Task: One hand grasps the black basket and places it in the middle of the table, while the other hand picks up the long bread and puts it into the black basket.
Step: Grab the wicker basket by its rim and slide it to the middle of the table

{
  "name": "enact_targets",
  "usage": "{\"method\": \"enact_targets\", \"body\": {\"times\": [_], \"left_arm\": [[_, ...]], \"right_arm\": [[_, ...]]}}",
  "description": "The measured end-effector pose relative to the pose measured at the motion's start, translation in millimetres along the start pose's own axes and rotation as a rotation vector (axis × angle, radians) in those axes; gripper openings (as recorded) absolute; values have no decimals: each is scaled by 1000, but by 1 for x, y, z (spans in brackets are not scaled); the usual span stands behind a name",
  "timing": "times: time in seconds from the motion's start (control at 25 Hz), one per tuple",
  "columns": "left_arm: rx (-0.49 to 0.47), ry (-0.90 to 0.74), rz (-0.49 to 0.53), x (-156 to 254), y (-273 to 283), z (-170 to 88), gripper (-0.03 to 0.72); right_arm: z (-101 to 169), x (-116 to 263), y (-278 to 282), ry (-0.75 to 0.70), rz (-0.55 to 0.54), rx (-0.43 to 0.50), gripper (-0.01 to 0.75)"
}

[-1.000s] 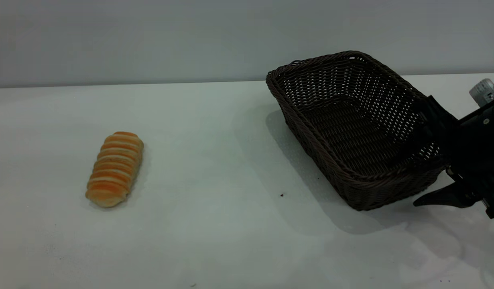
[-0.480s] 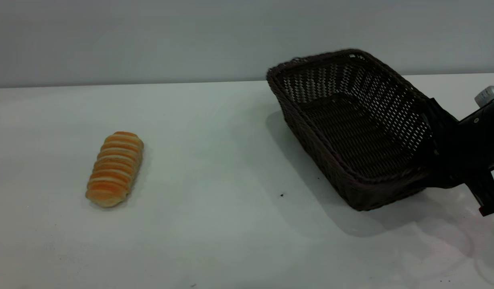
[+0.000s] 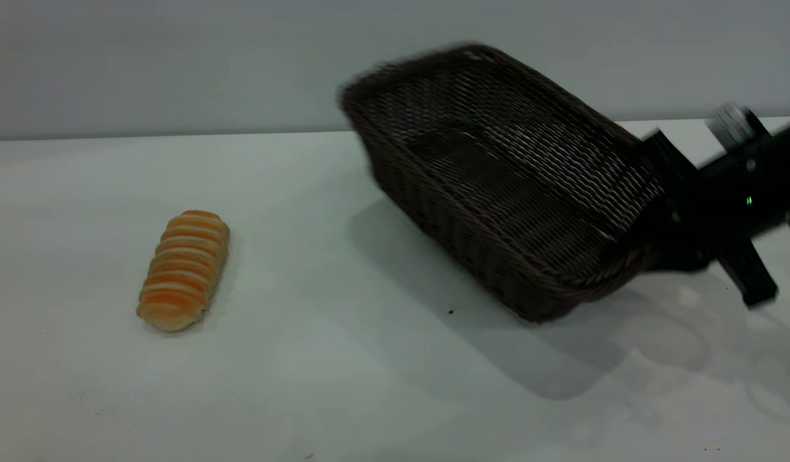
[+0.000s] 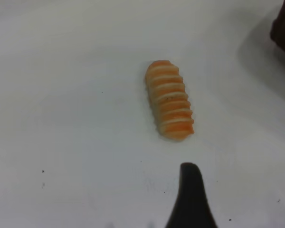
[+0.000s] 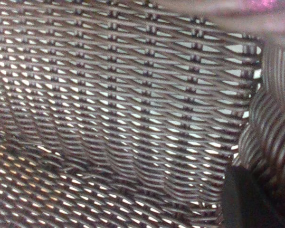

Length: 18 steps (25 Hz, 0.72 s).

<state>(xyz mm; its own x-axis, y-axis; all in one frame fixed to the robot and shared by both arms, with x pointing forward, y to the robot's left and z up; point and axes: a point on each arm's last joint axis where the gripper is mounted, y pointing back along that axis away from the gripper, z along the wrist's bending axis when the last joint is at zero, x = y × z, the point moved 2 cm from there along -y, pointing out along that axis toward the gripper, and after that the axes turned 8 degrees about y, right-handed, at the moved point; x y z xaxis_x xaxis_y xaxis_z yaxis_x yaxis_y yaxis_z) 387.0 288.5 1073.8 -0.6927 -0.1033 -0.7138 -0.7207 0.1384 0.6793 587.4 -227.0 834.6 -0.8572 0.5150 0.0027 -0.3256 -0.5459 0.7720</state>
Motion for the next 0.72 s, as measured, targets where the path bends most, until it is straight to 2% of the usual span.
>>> {"method": "enact_targets", "body": {"times": [0.12, 0.36, 0.56, 0.72], "left_arm": [[0, 0, 0, 0, 0, 0, 580], [-1, 0, -9, -1, 0, 0, 580], [-3, 7, 15, -3, -8, 1, 580], [-8, 21, 75, -4, -25, 4, 580]], "right_arm": [[21, -12, 4, 189, 92, 9, 94], [56, -19, -9, 537, 279, 148, 94], [80, -29, -39, 673, 303, 229, 94], [76, -37, -57, 683, 328, 263, 94]]}}
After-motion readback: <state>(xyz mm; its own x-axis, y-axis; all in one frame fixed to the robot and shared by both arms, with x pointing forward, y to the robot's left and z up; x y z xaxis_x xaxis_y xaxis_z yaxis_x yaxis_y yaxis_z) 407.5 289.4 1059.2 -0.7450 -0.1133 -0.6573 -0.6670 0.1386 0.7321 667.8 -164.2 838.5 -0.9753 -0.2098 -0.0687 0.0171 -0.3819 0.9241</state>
